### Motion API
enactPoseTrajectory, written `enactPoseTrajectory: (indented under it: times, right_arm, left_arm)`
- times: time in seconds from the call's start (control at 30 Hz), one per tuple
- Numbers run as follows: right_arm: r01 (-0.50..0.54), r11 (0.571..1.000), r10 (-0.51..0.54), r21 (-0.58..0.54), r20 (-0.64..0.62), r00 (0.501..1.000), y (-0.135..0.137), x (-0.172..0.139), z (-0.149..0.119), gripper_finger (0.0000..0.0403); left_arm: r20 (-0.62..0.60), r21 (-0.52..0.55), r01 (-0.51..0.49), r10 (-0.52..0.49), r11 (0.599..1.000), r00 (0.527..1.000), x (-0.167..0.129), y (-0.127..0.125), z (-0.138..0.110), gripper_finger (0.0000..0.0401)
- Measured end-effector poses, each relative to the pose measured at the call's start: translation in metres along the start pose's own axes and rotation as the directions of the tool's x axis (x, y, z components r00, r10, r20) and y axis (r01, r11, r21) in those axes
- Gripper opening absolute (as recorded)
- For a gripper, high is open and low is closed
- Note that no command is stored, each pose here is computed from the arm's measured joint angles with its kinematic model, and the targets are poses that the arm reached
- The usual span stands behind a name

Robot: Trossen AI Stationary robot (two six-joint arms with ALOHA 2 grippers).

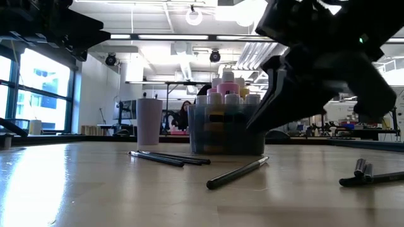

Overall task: Pick & Place Paint Supplies
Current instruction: Put the silver paint brush into the violet cup

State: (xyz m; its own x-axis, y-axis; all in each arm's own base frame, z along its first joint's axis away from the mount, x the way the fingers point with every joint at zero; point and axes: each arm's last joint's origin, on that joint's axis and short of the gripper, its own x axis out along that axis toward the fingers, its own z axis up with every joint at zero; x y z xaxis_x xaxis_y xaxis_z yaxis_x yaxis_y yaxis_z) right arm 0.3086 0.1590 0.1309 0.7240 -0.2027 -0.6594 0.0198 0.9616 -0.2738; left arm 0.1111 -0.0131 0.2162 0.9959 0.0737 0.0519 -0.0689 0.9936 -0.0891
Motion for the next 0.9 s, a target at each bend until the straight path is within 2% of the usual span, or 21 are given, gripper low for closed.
enactPoseTrajectory:
  times: [0.27, 0.53, 0.7, 0.9]
  right_arm:
    - [0.071, 0.997, -0.071, 0.015, 0.012, 0.997, 0.004, 0.009, 0.005, 0.0002]
    - [-0.005, 0.999, 0.01, 0.046, -0.111, 0.994, -0.01, 0.019, -0.002, 0.0002]
    - [-0.039, 0.998, 0.047, 0.056, -0.149, 0.988, -0.01, 0.019, -0.005, 0.0003]
    - [-0.137, 0.989, 0.146, 0.062, -0.171, 0.974, -0.003, 0.015, -0.006, 0.0003]
  left_arm:
    - [0.0, 0.0, 0.0, 0.0, 1.0, 1.0, 0.0, 0.0, 0.0, 0.0154]
    - [0.001, 0.0, 0.0, 0.0, 1.0, 1.0, 0.0, 0.0, 0.0, 0.0154]
    - [0.0, 0.0, 0.0, 0.0, 1.0, 1.0, 0.0, 0.0, 0.0, 0.0154]
    - [0.0, 0.0, 0.0, 0.0, 1.0, 1.0, 0.0, 0.0, 0.0, 0.0154]
